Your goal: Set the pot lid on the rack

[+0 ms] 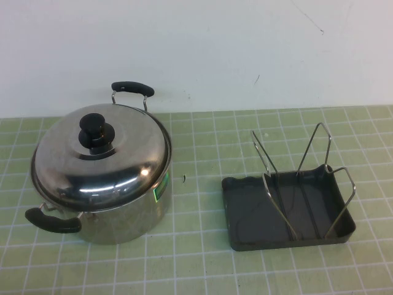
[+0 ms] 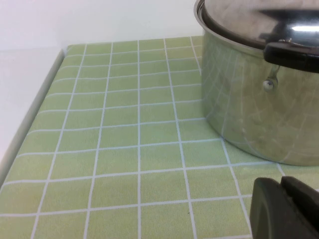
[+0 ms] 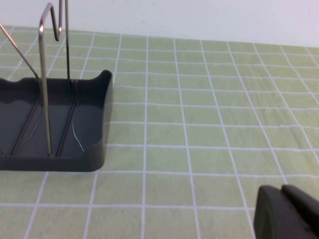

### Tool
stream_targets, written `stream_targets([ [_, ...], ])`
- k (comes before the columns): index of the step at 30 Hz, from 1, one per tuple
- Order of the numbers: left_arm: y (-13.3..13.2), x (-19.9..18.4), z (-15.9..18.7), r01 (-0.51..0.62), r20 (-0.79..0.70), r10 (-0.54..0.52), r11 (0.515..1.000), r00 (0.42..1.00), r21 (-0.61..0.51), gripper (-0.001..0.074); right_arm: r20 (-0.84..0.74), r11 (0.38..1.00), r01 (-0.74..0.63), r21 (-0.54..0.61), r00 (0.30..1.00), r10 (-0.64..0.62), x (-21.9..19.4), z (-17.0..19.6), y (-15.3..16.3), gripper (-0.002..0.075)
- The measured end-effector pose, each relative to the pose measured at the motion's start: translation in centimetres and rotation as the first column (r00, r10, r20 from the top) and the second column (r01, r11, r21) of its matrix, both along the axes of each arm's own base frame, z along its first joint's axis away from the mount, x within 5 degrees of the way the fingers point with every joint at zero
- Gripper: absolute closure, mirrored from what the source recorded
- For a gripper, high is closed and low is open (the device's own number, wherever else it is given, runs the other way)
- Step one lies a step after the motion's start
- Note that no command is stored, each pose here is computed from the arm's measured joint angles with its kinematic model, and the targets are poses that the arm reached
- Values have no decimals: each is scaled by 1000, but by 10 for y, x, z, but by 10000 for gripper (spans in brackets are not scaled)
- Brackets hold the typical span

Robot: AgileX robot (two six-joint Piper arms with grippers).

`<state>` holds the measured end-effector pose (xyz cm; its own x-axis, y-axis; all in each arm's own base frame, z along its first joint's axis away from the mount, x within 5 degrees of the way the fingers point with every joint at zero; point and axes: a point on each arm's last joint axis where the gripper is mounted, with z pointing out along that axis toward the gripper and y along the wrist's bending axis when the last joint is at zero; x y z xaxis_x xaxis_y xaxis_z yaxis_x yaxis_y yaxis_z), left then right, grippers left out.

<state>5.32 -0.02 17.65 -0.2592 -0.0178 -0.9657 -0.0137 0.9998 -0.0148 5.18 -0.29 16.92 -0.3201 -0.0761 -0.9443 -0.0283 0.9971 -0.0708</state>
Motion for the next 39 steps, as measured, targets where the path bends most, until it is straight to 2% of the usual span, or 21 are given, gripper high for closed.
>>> stream_targets([
  [30, 0, 0, 0, 0, 2, 0, 1000, 1000, 2, 737, 0, 1000, 0, 0, 1000, 0, 0, 0, 0, 727],
  [32, -1, 1, 2, -3, 25, 4, 999, 1000, -50, 737, 0, 1000, 0, 0, 1000, 0, 0, 0, 0, 727],
  [33, -2, 1, 3, -7, 41, 13, 989, 999, -151, 737, 0, 1000, 0, 0, 1000, 0, 0, 0, 0, 727],
  [34, -5, 1, 5, -10, 55, 27, 955, 998, -297, 737, 0, 1000, 0, 0, 1000, 0, 0, 0, 0, 727],
  [35, -7, 2, 8, -8, 71, 48, 876, 996, -482, 737, 0, 1000, 0, 0, 1000, 0, 0, 0, 0, 727],
  [36, -9, 2, 11, -7, 78, 70, 786, 994, -618, 737, 0, 1000, 0, 0, 1000, 0, 0, 0, 0, 727],
  [37, -10, 2, 14, -1, 80, 91, 669, 993, -743, 737, 0, 1000, 0, 0, 1000, 0, 0, 0, 0, 727],
  [38, -10, 2, 16, 5, 81, 108, 568, 991, -823, 737, 0, 1000, 0, 0, 1000, 0, 0, 0, 0, 727],
  [39, -10, 3, 18, 11, 83, 118, 514, 990, -858, 737, 0, 1000, 0, 0, 1000, 0, 0, 0, 0, 727],
])
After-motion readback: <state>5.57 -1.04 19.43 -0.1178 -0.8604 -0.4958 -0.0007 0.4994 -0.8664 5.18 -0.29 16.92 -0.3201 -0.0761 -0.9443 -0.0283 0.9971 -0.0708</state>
